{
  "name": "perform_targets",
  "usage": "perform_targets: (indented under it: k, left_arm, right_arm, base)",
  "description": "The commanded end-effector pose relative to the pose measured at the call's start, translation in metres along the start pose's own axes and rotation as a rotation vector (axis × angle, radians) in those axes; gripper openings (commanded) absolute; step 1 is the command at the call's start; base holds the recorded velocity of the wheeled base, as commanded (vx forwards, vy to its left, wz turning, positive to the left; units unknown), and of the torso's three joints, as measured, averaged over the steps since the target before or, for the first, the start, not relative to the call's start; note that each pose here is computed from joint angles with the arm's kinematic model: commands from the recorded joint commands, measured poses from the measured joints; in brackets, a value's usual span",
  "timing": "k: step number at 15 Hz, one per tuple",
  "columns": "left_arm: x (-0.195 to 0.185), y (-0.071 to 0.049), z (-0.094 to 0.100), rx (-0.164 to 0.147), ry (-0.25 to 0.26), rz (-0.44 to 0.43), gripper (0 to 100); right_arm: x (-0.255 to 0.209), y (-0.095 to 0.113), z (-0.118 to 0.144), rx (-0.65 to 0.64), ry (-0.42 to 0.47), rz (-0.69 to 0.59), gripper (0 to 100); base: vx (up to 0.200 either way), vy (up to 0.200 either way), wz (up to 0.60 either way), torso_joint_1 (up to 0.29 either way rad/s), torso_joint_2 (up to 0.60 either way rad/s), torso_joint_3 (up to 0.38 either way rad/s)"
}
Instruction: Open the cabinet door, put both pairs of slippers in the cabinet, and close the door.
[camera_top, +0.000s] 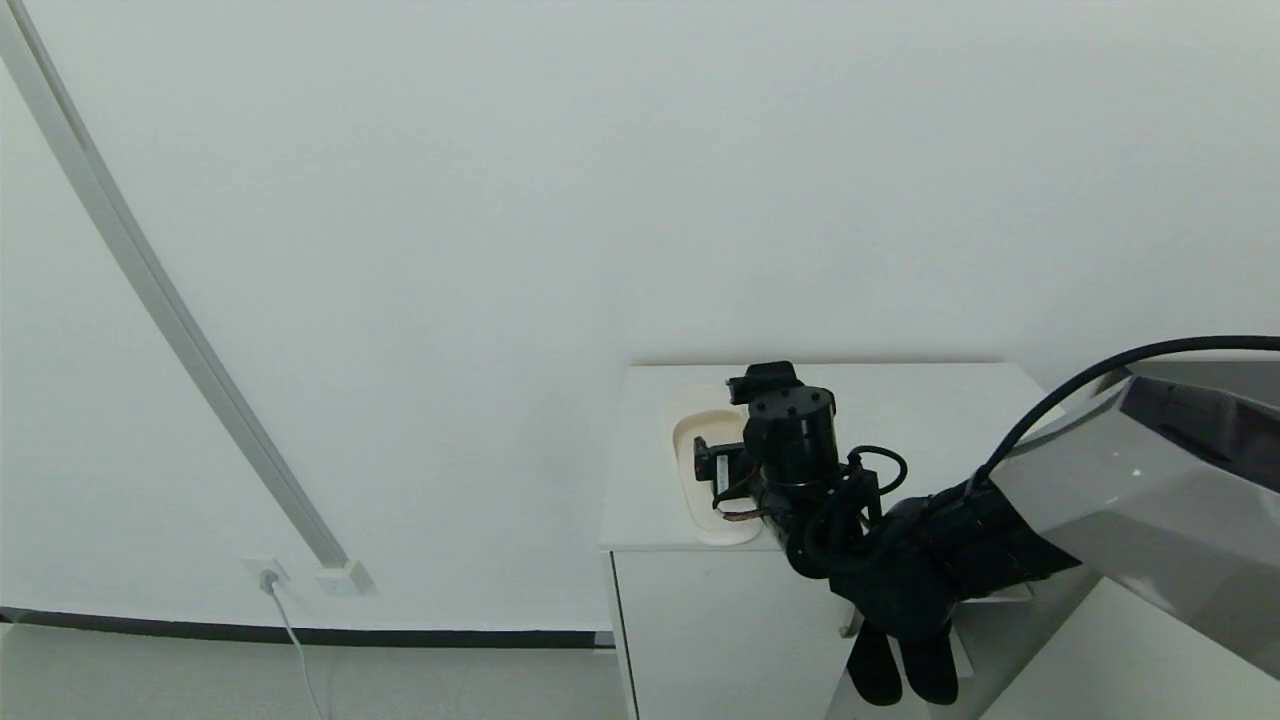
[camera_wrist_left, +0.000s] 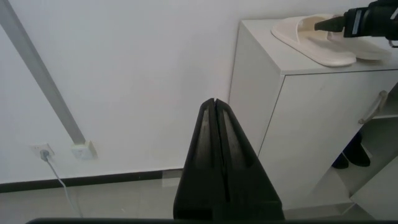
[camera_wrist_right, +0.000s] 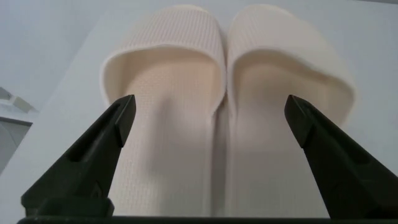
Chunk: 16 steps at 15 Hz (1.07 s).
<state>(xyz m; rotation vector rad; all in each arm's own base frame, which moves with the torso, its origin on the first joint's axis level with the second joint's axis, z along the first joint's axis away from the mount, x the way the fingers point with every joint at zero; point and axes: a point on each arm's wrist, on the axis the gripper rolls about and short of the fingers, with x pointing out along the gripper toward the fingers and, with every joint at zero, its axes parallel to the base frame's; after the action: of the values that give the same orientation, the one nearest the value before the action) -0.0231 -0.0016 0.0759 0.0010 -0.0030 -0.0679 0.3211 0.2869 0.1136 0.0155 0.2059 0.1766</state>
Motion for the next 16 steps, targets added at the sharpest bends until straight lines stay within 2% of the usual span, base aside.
perform_targets:
  k: [1,7,16]
  left_arm:
    - [0.000,0.000,0.000,0.001,0.001,0.000,0]
    - [0.000,0.000,0.000,0.001,0.000,0.000,0]
    - [0.000,0.000,0.000,-0.001,0.001,0.000,0]
  right_arm:
    - [0.016,-0.001,-0.011,-0.008,0.018,-0.016,100]
    - [0.037,0.000,0.003,0.005,0.011,-0.007,100]
    - [0.059,-0.011,0.000,0.021,0.009,-0.011,100]
  base:
    - [0.000,0.000,0.00,0.000,0.00,0.000]
    - [0.000,0.000,0.00,0.000,0.00,0.000]
    - [0.000,0.000,0.00,0.000,0.00,0.000]
